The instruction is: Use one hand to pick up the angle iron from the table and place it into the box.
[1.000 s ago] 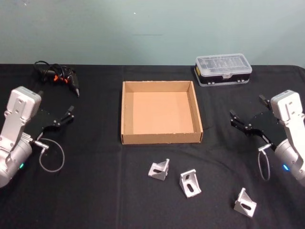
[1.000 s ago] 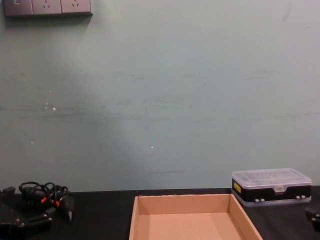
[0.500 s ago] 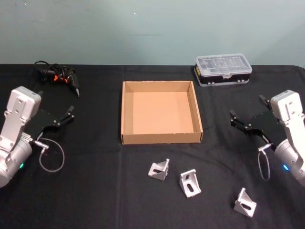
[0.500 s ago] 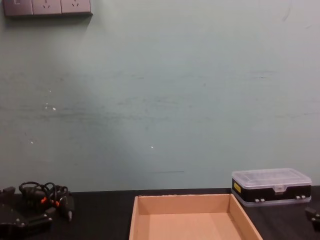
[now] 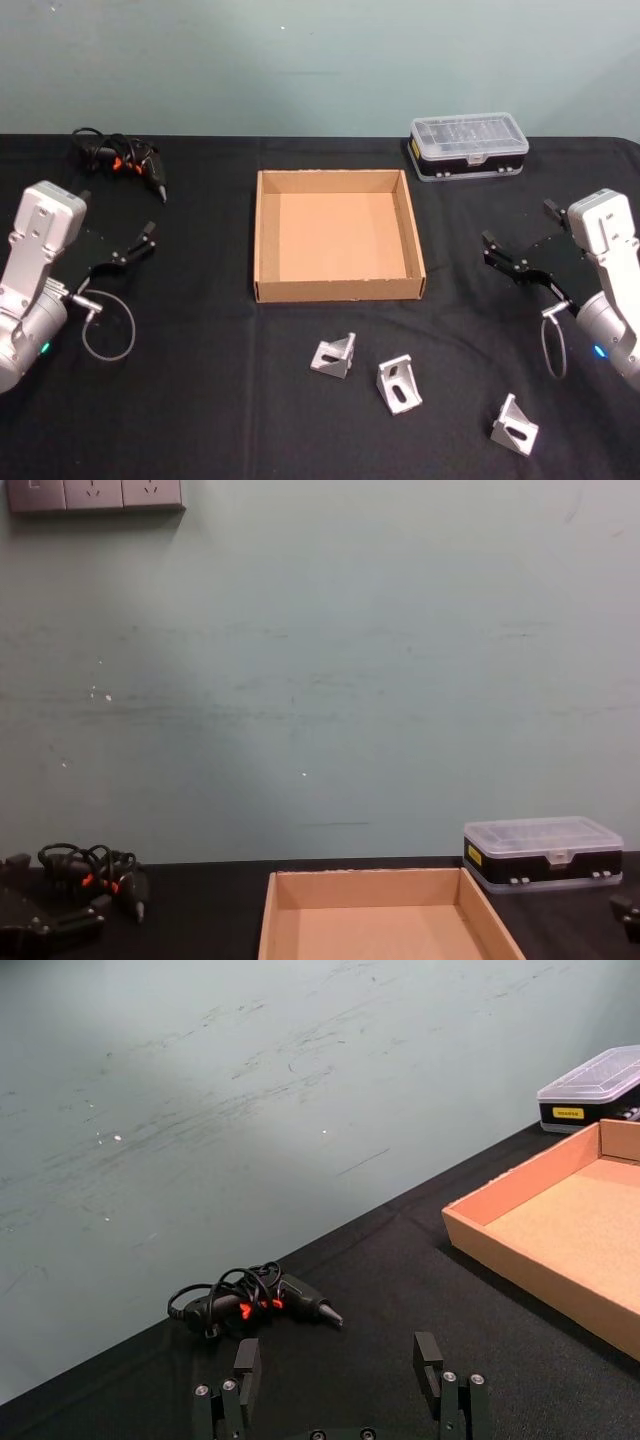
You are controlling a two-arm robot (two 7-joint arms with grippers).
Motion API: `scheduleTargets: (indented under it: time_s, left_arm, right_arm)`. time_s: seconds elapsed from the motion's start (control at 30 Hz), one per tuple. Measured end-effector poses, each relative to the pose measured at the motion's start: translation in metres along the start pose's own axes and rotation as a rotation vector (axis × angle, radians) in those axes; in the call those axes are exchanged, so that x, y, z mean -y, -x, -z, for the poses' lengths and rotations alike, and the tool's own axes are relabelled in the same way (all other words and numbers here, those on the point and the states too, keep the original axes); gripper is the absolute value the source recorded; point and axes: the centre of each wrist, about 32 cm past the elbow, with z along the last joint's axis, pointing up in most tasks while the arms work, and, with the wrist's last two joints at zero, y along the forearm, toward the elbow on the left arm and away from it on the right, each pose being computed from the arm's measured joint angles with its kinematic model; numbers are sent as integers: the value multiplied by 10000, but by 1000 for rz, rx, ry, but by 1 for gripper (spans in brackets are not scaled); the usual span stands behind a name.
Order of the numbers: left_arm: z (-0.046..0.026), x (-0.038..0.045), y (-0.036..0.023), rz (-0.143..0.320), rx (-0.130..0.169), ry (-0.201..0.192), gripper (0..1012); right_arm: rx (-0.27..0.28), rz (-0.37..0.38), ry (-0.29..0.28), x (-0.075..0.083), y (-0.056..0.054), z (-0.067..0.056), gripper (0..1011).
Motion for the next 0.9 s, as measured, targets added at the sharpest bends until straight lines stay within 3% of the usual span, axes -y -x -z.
scheduleTargets:
  time_s: [0.43, 0.7, 0.9]
  left_arm:
    - [0, 0, 0, 0, 0, 0, 1000]
    - [0, 0, 0, 0, 0, 0, 1000]
    - [0, 0, 0, 0, 0, 0, 1000]
  right_arm:
    - [7, 4, 2, 29, -29, -32, 1004]
    - [1, -7, -2, 189, -158, -160, 1004]
    - [-38, -59, 8, 351, -322, -349, 1004]
